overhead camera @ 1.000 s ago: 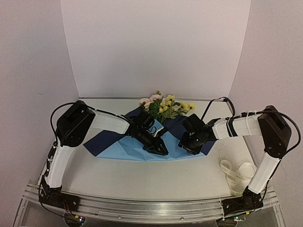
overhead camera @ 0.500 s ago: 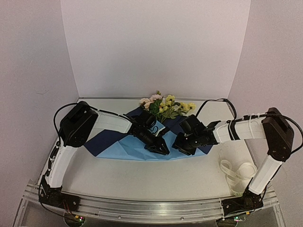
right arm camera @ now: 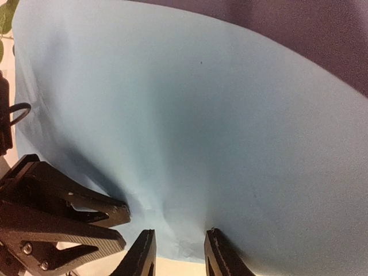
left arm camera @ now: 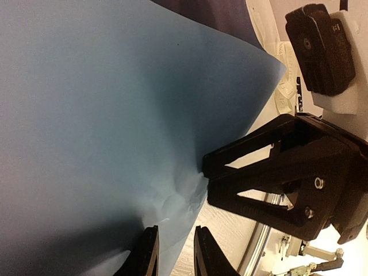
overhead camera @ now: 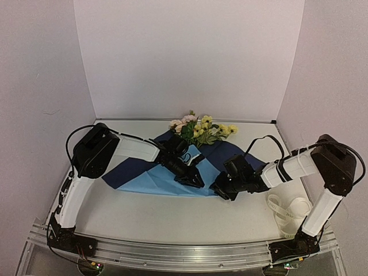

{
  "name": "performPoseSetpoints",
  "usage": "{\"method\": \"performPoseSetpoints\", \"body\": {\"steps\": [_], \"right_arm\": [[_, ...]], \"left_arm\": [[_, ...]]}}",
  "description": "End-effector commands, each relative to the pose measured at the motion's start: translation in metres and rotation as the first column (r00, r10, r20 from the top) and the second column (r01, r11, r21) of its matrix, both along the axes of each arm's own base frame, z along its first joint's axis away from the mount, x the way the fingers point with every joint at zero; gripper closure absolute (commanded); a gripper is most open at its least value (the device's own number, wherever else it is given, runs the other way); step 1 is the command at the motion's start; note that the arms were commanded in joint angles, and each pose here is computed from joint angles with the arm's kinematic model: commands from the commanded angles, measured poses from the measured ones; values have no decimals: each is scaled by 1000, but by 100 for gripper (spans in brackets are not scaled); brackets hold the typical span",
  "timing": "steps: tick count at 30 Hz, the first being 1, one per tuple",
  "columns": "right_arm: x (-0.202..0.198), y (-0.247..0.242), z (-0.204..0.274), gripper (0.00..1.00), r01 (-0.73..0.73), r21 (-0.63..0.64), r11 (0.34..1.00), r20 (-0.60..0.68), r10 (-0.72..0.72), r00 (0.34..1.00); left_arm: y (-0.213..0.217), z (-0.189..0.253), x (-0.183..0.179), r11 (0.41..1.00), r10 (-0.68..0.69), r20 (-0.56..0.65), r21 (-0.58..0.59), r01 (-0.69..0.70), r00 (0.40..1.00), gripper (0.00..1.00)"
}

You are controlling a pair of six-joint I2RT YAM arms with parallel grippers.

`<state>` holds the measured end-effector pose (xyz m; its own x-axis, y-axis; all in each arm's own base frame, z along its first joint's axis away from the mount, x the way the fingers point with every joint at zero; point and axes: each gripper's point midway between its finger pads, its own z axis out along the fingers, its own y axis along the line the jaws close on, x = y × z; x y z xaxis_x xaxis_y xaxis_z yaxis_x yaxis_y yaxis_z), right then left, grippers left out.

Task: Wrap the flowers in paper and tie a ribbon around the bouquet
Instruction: Press the fold line of the 1/4-folded wrapping paper.

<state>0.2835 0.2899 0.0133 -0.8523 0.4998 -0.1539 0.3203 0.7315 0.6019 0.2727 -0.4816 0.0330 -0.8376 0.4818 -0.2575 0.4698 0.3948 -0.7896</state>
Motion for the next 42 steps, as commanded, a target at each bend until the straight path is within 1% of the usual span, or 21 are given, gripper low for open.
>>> {"method": "performPoseSetpoints", "body": {"steps": [1,5,9,11,15,19,22,25,29,32,37,42], "right_arm": [[-16,-47,-18,68,142,-74,987,-46,-146,988],[-22,-72,-11,64,210,-71,975,-18,-211,977],[-22,-77,-3,61,219,-49,975,2,-219,976],[-21,-74,-3,61,211,-46,976,-2,-211,977],[-19,-69,-8,63,210,-45,977,-29,-211,977],[-19,-71,-8,63,236,-40,971,-33,-237,971],[-17,-74,-6,63,261,-30,965,-30,-262,965],[-16,-76,-3,63,283,-21,959,-27,-283,959],[-15,-76,2,63,294,-4,956,-23,-294,956],[-14,-75,6,64,297,7,955,-19,-297,955],[-9,-76,15,63,313,21,950,8,-313,950],[-7,-77,19,63,327,33,944,13,-327,945]], "left_arm": [[-1,3,9,1000,-4,27,-17,4,1000,77],[-2,1,10,1000,-8,27,-17,8,1000,77],[-1,-2,11,1000,-11,23,-12,12,1000,78],[-2,5,12,999,-19,28,-29,19,999,78],[-3,42,20,998,2,100,-64,5,995,71],[1,97,25,993,42,182,-113,-22,982,65],[10,116,15,991,63,181,-131,-39,982,64],[21,112,-1,991,62,145,-124,-44,987,64],[32,91,-27,996,38,96,-84,-30,995,67],[39,74,-32,998,51,80,-49,-48,995,68],[47,60,-38,999,50,58,-18,-49,997,71],[63,38,-42,996,73,32,47,-75,997,73]]}}
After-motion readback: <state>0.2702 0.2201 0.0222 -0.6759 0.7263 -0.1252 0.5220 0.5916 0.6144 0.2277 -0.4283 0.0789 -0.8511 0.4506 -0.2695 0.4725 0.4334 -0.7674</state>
